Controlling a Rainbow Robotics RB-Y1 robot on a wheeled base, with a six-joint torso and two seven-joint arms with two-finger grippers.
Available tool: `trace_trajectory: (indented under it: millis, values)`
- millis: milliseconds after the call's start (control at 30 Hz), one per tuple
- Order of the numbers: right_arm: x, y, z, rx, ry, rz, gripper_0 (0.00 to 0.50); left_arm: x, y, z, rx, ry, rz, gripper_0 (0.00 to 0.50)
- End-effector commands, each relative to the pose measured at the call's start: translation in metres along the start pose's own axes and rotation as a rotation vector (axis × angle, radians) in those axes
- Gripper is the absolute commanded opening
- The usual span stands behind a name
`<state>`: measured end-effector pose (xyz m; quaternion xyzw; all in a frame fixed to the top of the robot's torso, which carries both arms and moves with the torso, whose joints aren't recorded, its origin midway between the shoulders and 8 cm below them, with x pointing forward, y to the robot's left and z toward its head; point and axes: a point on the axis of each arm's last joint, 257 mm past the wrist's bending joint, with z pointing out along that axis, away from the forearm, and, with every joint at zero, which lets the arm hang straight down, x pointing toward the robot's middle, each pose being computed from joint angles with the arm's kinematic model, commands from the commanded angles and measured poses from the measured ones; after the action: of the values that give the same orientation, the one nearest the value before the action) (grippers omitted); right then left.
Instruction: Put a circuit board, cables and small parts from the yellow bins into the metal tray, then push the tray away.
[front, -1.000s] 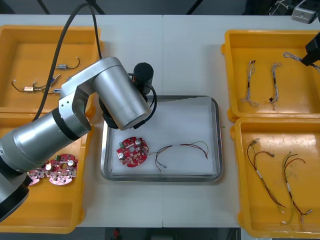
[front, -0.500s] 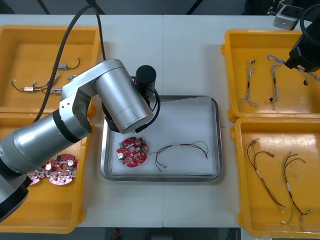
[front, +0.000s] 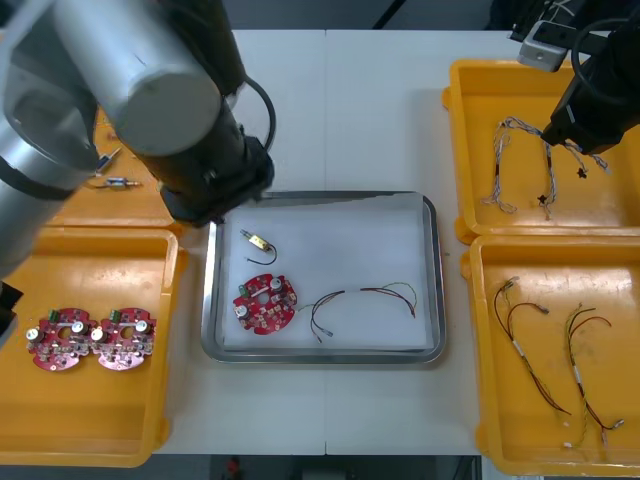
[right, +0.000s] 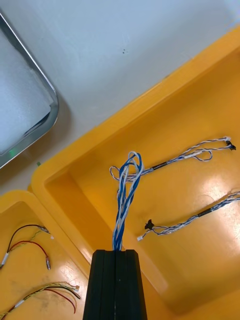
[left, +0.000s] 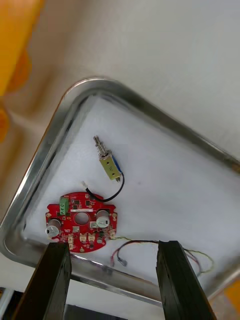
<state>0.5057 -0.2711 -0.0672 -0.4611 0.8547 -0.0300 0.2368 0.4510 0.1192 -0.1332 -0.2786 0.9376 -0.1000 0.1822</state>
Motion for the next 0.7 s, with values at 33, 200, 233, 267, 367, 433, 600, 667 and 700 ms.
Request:
trace_trajectory:
  millis: [33, 200, 233, 267, 367, 433, 600, 667, 700]
  values:
    - [-0.017, 0.013, -0.005, -0.001, -0.046, -0.037, 0.0, -0.062, -0.005, -0.061, 0.065, -0.044, -0.263, 0.5]
    - [-0.029, 0.032, 0.0, -0.014, -0.05, -0.098, 0.0, -0.102, 0.01, -0.082, 0.057, -0.033, -0.352, 0.5]
    - [-0.033, 0.039, 0.002, -0.02, -0.051, -0.116, 0.0, -0.115, 0.016, -0.086, 0.055, -0.043, -0.382, 0.5]
    - [-0.037, 0.045, 0.003, -0.022, -0.052, -0.136, 0.0, -0.127, 0.022, -0.089, 0.051, -0.054, -0.415, 0.5]
    - [-0.046, 0.062, 0.008, -0.033, -0.053, -0.192, 0.0, -0.155, 0.038, -0.092, 0.04, -0.074, -0.492, 0.5]
    - [-0.052, 0.073, 0.012, -0.04, -0.058, -0.223, 0.0, -0.172, 0.051, -0.092, 0.028, -0.093, -0.539, 0.5]
    - [-0.07, 0.106, 0.03, -0.06, -0.074, -0.32, 0.0, -0.218, 0.086, -0.089, 0.007, -0.168, -0.657, 0.5]
    - [-0.079, 0.121, 0.039, -0.068, -0.091, -0.362, 0.0, -0.235, 0.103, -0.086, -0.005, -0.195, -0.686, 0.5]
    - [-0.082, 0.128, 0.044, -0.075, -0.095, -0.377, 0.0, -0.241, 0.11, -0.085, -0.014, -0.208, -0.683, 0.5]
